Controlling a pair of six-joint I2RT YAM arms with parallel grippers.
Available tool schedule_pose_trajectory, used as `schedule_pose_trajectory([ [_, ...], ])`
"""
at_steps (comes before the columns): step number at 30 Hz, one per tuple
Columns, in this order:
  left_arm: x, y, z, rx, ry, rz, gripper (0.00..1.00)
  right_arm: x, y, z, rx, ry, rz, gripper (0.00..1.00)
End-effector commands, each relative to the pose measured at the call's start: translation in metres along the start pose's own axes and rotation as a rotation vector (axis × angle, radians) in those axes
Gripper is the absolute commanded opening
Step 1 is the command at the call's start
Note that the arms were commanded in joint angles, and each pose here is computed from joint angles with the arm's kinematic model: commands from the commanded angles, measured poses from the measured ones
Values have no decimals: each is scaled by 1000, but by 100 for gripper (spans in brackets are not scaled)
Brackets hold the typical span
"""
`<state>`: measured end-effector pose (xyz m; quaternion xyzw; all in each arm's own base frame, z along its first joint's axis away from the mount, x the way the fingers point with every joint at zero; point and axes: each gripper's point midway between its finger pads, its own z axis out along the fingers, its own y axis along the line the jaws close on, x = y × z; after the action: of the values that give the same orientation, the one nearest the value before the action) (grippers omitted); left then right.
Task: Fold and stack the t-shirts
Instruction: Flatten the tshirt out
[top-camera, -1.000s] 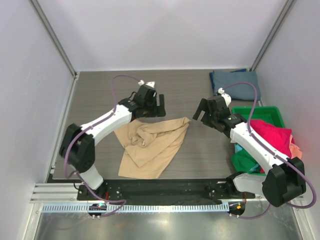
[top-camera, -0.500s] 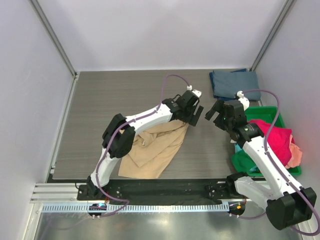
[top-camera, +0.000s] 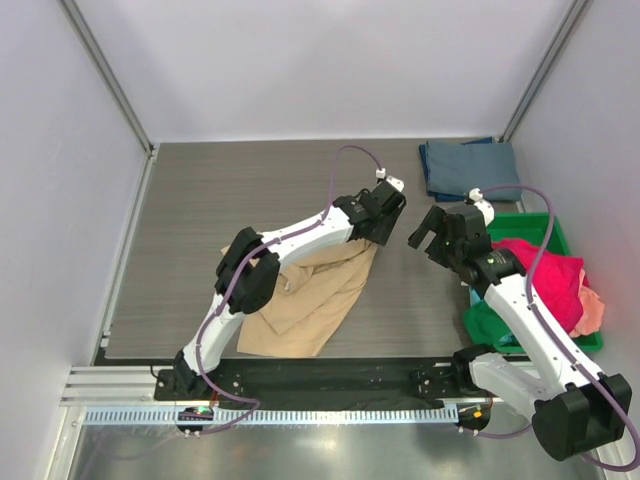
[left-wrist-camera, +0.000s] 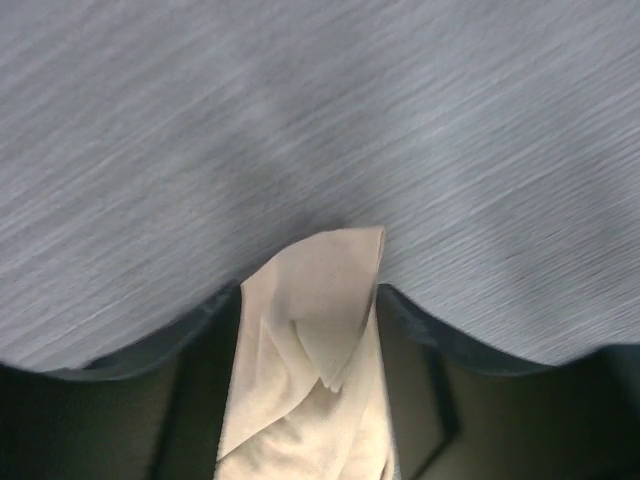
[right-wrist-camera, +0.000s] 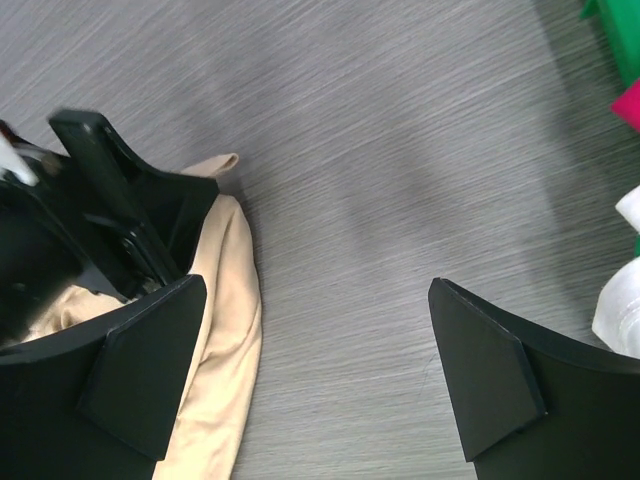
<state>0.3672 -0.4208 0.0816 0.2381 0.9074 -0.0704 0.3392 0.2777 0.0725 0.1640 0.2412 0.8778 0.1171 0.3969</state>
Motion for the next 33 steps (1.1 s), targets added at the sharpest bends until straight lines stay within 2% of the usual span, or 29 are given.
schedule_pose_trajectory([
  [1, -38, 1, -19, -11, -98, -23, 59, -1, 1, -4, -23, -9, -10, 99],
  [3, -37, 0, -17, -5, -94, -18, 63, 0, 0, -4, -25, -7, -12, 100],
  [7, -33, -1, -13, -4, -81, -18, 56, 1, -1, -4, -23, -7, -16, 99],
  [9, -30, -3, -13, 1, -72, -15, 55, 0, -1, -5, -23, -11, -17, 100],
  [18, -16, -5, -7, 20, -34, -19, 61, 4, -4, -2, -9, 3, -24, 100],
  [21, -13, -4, -5, 15, -26, -17, 56, 5, -6, -1, -2, 5, -24, 100],
  [28, -10, -3, -1, 3, -21, -10, 36, 7, -9, 2, 12, 9, -32, 100],
  [30, -10, -2, -2, 0, -17, -9, 38, 7, -9, 2, 14, 9, -32, 100],
  [33, -5, -4, -1, 8, -2, -12, 51, 8, -10, 2, 17, 10, -33, 100],
])
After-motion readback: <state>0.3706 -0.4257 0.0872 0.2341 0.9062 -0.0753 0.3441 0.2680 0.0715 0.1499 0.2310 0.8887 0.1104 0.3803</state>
